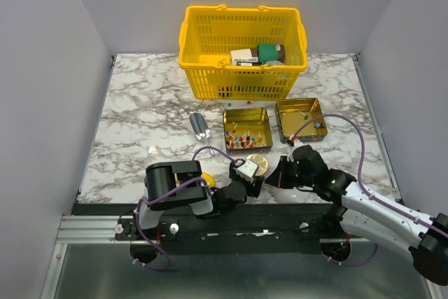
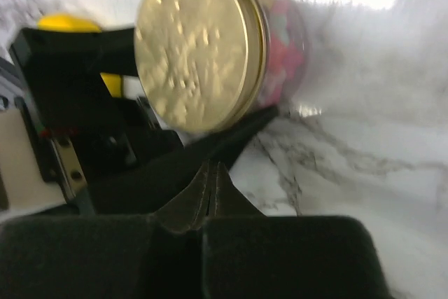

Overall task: Pack the candies
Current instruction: Screw the bottle lid onto the packing bottle.

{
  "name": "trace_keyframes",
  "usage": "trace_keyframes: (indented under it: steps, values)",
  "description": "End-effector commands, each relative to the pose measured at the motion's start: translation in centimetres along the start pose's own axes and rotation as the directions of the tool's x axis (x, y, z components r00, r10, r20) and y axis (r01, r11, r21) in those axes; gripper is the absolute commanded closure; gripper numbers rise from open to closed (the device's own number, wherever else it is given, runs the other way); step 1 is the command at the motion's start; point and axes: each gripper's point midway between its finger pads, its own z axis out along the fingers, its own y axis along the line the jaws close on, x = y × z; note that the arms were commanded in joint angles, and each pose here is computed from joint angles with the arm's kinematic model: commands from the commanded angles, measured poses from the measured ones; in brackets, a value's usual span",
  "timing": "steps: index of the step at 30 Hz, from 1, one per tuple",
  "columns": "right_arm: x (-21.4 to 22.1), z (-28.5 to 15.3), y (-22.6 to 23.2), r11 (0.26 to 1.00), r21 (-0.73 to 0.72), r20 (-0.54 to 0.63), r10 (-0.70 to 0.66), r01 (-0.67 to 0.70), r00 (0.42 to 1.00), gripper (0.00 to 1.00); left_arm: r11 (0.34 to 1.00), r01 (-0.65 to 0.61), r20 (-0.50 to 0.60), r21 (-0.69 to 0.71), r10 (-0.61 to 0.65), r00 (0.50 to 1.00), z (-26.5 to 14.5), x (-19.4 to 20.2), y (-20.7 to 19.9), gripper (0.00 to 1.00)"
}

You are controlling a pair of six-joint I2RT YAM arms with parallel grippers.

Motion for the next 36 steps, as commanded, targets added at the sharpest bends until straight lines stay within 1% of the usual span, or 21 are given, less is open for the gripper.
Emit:
trace_keyframes:
  steps: [1, 2, 3, 4, 5, 7, 8, 9, 12, 15, 20, 24, 25, 27, 28, 29, 30, 33, 34, 35, 36]
  values:
    - [1.4, -2.6, -0.8, 0.996, 0.082, -0.067, 0.032, -0.027, 0.997, 0.99, 0.992, -0.13, -0.227, 0.007, 0.128, 0.966, -2.3, 7.3, 2.7, 0.42]
    - [0.7, -2.9, -1.7, 0.989, 0.145, -0.028, 0.035, -0.031, 0.999, 0.96, 0.989, -0.15, -0.221, 0.016, 0.15, 0.964, -2.4, 7.1, 2.6, 0.42]
    - [-0.1, -3.2, -1.5, 0.988, 0.153, -0.003, 0.033, -0.032, 0.999, 0.89, 0.986, -0.163, -0.217, 0.016, 0.163, 0.962, -2.5, 7.0, 2.5, 0.42]
    - [-1.5, -3.6, -1.2, 0.985, 0.171, 0.041, 0.028, -0.034, 0.999, 0.77, 0.985, -0.175, -0.218, 0.017, 0.174, 0.96, -2.5, 7.1, 2.5, 0.42]
    - [-2.3, -3.7, -1.4, 0.979, 0.2, 0.068, 0.019, -0.032, 0.997, 0.68, 0.983, -0.182, -0.218, 0.022, 0.182, 0.959, -2.6, 7.1, 2.3, 0.42]
    - [-3.2, -3.6, -1.3, 0.975, 0.22, 0.086, 0.003, -0.022, 0.996, 0.52, 0.984, -0.175, -0.211, 0.031, 0.178, 0.961, -2.6, 6.9, 2.0, 0.42]
    - [-4.2, -3.6, -0.5, 0.978, 0.208, 0.106, -0.01, -0.012, 0.994, 0.5, 0.984, -0.174, -0.209, 0.038, 0.178, 0.962, -2.7, 6.8, 1.8, 0.42]
    - [-4.4, -3.0, -0.5, 0.976, 0.219, 0.093, -0.022, 0.001, 0.995, 0.48, 0.984, -0.171, -0.208, 0.042, 0.176, 0.962, -2.8, 6.8, 1.8, 0.42]
    - [-5.3, -1.4, 0.1, 0.974, 0.22, 0.076, -0.064, 0.045, 0.995, 0.47, 0.985, -0.163, -0.202, 0.052, 0.171, 0.964, -2.8, 6.7, 1.5, 0.42]
    - [-6.6, -0.2, 0.7, 0.971, 0.224, 0.091, -0.103, 0.08, 0.991, 0.49, 0.985, -0.16, -0.204, 0.064, 0.17, 0.964, -2.9, 6.7, 1.4, 0.43]
    - [-7.1, 2.3, -0.2, 0.954, 0.28, 0.05, -0.129, 0.11, 0.99, 0.55, 0.984, -0.16, -0.21, 0.078, 0.173, 0.962, -3.1, 6.9, 1.2, 0.43]
    - [-6.5, 3.2, -0.7, 0.954, 0.279, 0.03, -0.124, 0.111, 0.992, 0.61, 0.986, -0.153, -0.207, 0.06, 0.163, 0.965, -3.1, 6.8, 1.5, 0.42]
    - [-6.1, 3.3, -0.9, 0.953, 0.281, 0.02, -0.12, 0.109, 0.993, 0.67, 0.987, -0.153, -0.208, 0.058, 0.162, 0.965, -3.1, 6.8, 1.6, 0.43]
    - [-4.9, 3.5, -1.8, 0.95, 0.291, -0.014, -0.111, 0.111, 0.994, 0.72, 0.987, -0.152, -0.211, 0.053, 0.16, 0.964, -3.1, 6.9, 1.6, 0.43]
    - [-4.5, 3.5, -2.0, 0.951, 0.291, -0.023, -0.102, 0.104, 0.995, 0.79, 0.987, -0.152, -0.21, 0.052, 0.159, 0.965, -3.1, 6.9, 1.6, 0.42]
    - [-3.2, 3.5, -2.8, 0.951, 0.292, -0.054, -0.093, 0.105, 0.994, 0.82, 0.987, -0.152, -0.213, 0.049, 0.159, 0.964, -3.1, 7.0, 1.7, 0.42]
    - [-2.8, 3.4, -2.8, 0.954, 0.284, -0.059, -0.088, 0.101, 0.994, 0.84, 0.988, -0.149, -0.213, 0.047, 0.156, 0.965, -3.1, 7.0, 1.7, 0.43]
    - [-0.1, 3.1, -4.2, 0.958, 0.274, -0.112, -0.058, 0.087, 0.992, 0.94, 0.99, -0.14, -0.224, 0.028, 0.143, 0.964, -3.0, 7.4, 1.9, 0.42]
    - [0.6, 3.0, -4.5, 0.959, 0.273, -0.133, -0.047, 0.083, 0.99, 0.99, 0.99, -0.138, -0.231, 0.021, 0.14, 0.963, -2.9, 7.6, 1.9, 0.42]
    - [1.8, 2.8, -4.2, 0.967, 0.243, -0.182, -0.03, 0.075, 0.983, 0.99, 0.99, -0.138, -0.235, 0.012, 0.137, 0.962, -2.8, 7.7, 2.0, 0.42]
    - [3.1, 2.7, -4.9, 0.967, 0.245, -0.218, -0.018, 0.073, 0.976, 0.99, 0.99, -0.141, -0.24, 0.007, 0.138, 0.961, -2.8, 7.8, 2.1, 0.43]
